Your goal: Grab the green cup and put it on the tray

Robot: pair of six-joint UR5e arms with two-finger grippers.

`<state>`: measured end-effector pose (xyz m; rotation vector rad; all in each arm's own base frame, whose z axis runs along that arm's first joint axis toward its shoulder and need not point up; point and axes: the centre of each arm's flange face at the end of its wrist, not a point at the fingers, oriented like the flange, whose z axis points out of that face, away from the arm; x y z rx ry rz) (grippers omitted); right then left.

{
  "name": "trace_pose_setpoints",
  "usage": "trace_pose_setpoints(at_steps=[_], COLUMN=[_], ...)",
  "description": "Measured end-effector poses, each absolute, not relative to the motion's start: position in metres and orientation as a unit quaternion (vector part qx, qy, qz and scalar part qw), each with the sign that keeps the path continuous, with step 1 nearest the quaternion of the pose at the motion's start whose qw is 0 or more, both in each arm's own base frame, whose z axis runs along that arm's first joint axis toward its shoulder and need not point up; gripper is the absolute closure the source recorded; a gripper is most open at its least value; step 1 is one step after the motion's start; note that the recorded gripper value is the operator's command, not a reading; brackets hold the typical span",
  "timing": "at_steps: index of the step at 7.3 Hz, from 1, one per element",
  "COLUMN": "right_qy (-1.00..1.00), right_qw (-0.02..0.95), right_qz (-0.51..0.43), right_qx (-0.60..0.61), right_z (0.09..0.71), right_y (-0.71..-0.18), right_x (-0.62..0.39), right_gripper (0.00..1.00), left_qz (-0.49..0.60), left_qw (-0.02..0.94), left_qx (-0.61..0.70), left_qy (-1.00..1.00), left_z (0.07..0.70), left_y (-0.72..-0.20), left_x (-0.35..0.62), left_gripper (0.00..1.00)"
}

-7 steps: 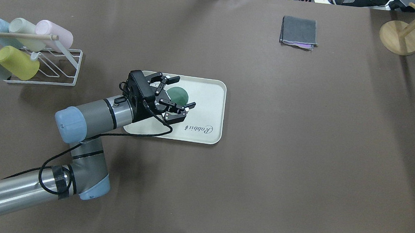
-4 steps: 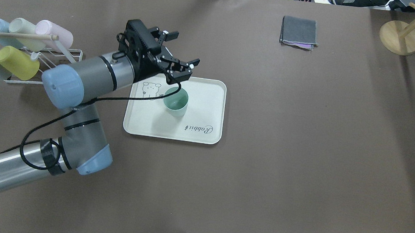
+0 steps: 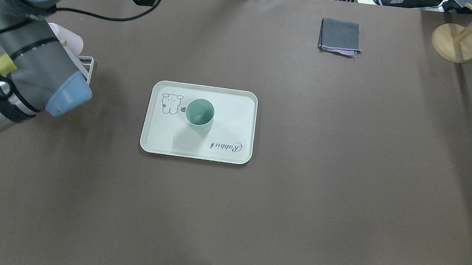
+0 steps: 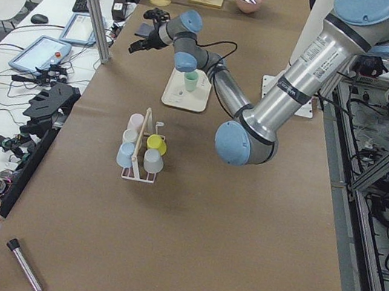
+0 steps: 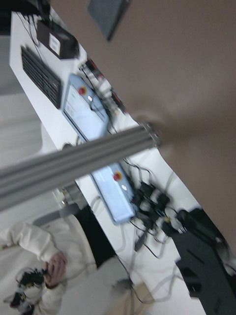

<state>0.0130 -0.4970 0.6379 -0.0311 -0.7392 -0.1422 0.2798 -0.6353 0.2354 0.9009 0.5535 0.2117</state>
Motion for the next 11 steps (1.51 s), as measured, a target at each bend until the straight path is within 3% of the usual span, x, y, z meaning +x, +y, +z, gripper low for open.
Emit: trace_pose_setpoints(at_steps=[3,5,8,11], right_qy=[-0.363,-0.364,-0.365,-0.363], right_qw=[0.929,0.929,0.929,0.929], right_qz=[-0.069,-0.069,-0.068,-0.067], right_qx=[-0.016,-0.016,-0.016,-0.018], right_z=[0.638,0.638,0.638,0.639], right_y=[-0.494,-0.493,-0.492,-0.492], right_x=[0.013,0.013,0.014,0.014], right_gripper=[0.00,0.00,0.00,0.00], left_qz=[0.028,-0.002,-0.041,-0.043], left_qw=[0.925,0.921,0.892,0.889], left_qx=[0.200,0.099,0.021,0.000], left_qy=[0.322,0.376,0.449,0.457], left_z=[0.387,0.506,0.618,0.658], left_y=[-0.692,-0.684,-0.604,-0.515], left_x=[0.114,0.025,-0.045,-0.052], left_gripper=[0.02,0.02,0.02,0.02])
